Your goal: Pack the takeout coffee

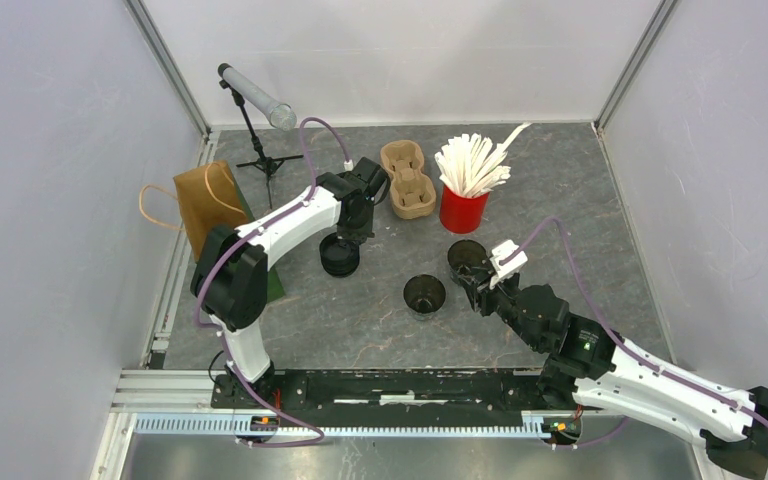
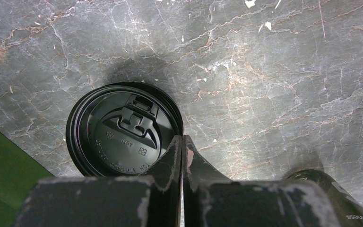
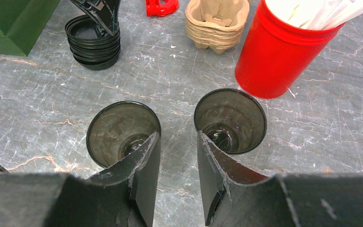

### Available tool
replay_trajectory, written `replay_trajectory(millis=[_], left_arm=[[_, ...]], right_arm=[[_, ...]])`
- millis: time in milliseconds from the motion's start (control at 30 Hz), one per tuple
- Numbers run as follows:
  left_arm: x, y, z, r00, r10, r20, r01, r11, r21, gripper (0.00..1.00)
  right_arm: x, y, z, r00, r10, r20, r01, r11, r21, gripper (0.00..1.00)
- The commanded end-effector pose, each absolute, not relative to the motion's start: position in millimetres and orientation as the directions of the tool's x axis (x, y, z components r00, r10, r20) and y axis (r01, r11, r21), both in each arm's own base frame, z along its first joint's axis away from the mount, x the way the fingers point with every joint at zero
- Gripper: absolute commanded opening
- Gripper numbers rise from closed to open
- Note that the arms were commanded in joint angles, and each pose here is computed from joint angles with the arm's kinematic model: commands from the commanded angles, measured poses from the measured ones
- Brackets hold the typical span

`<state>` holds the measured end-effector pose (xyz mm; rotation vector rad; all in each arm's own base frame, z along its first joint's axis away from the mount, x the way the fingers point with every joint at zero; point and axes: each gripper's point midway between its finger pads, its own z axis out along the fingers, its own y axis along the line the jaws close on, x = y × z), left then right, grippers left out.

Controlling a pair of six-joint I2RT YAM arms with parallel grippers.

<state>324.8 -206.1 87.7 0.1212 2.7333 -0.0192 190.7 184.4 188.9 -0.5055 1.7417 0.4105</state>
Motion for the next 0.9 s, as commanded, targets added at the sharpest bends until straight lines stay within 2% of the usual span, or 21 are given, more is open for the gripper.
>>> replay_trajectory(millis=[0,100,233,267,433,867], left_arm=[[329,-207,107,-0.890,0.084,-0.448,0.106,0.994,-0.023,0.02],[331,-204,110,-0.883,0.082,-0.462,0.099,0.995,-0.012,0.02],[339,-196,113,-0.873,0.079,-0.481,0.066,0.997,0.044,0.23],[340,-195,113,-0.872,0.079,-0.482,0.062,0.997,0.051,0.25],[349,-196,111,-0.868,0.076,-0.491,0.048,0.996,0.070,0.29],[352,-193,89,-0.884,0.086,-0.459,0.037,0.993,0.114,0.29]], right_arm=[[192,188,201,-0.174,-0.070,-0.982,-0.541,0.840,0.036,0.41],[192,188,201,-0.176,-0.070,-0.982,-0.541,0.840,0.037,0.41],[192,189,202,-0.176,-0.064,-0.982,-0.543,0.839,0.042,0.41],[192,189,201,-0.176,-0.068,-0.982,-0.543,0.839,0.039,0.41],[192,190,201,-0.177,-0.071,-0.982,-0.545,0.838,0.037,0.41],[192,185,201,-0.169,-0.072,-0.983,-0.537,0.843,0.030,0.41]])
